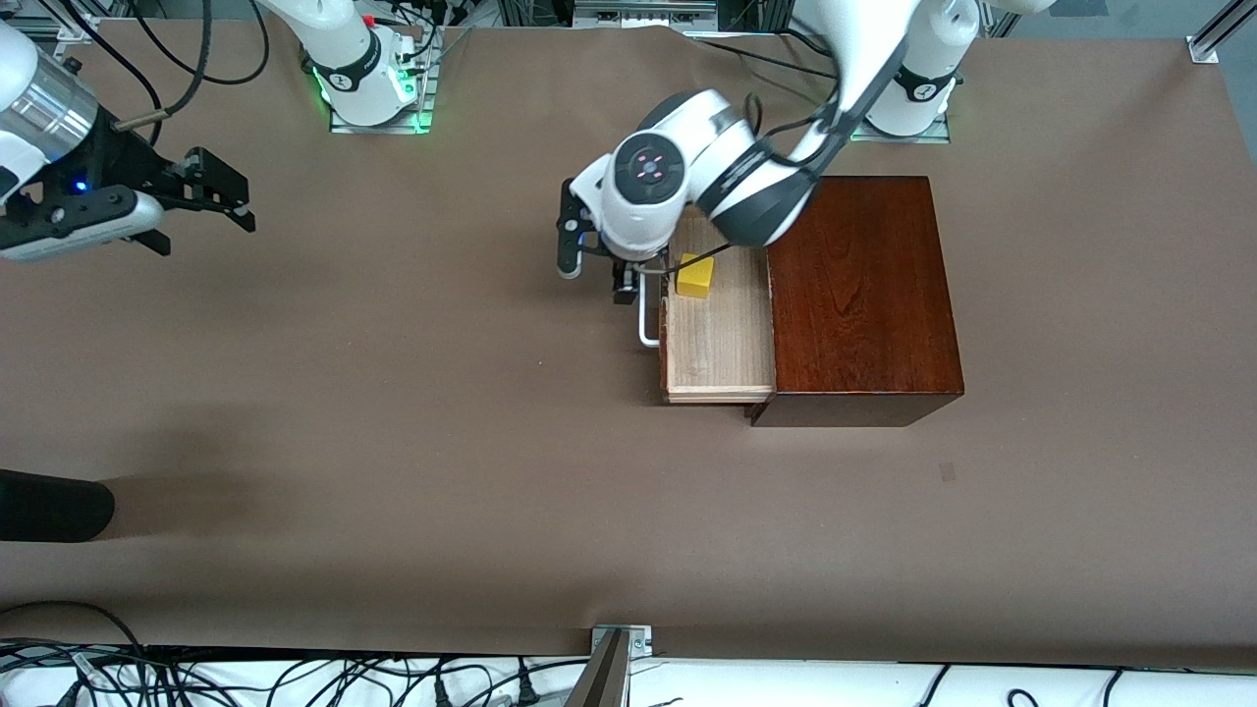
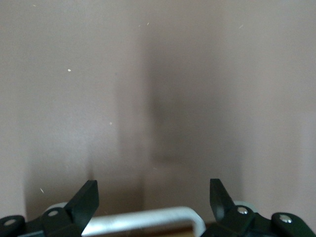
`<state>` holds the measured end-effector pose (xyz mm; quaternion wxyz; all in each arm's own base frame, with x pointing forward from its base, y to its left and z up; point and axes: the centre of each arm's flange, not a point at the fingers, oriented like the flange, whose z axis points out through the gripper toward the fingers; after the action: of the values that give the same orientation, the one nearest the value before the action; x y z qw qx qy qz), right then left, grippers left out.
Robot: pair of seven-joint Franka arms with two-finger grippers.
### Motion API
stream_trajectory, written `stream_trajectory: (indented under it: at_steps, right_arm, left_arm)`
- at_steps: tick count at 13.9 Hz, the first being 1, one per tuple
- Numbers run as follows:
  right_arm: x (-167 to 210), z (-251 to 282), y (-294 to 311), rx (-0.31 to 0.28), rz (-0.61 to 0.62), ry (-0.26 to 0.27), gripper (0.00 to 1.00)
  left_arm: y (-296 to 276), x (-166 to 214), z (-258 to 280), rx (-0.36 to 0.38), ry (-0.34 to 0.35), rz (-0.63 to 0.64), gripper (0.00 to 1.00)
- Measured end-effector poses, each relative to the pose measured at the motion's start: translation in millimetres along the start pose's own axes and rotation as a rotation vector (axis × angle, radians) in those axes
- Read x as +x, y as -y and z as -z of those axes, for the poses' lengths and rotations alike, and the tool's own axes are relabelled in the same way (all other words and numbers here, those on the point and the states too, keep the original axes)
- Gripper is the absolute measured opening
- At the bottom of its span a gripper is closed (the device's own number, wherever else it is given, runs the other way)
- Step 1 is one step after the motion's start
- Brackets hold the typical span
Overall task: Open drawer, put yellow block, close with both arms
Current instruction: 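Withdraw the right gripper while the left gripper moves to the drawer front, then push the drawer shut into the box with the left gripper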
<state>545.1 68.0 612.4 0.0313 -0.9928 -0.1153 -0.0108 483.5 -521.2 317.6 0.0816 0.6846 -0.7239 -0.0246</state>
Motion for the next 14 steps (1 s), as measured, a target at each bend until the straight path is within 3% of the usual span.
stream_trajectory:
  at_steps: [3,9,14]
  right_arm:
    - [-3,-12,-9,-0.005,-0.053,0.024,1.00]
    - [-2,-10,-20,-0.038,-0.065,0.018,1.00]
    - [1,-12,-21,-0.050,-0.065,0.017,1.00]
  left_arm:
    - [2,4,-28,0.059,0.083,-0.071,1.00]
    - [-1,-4,-45,-0.027,0.199,-0.062,1.00]
    - [1,-7,-40,-0.043,0.229,-0.004,1.00]
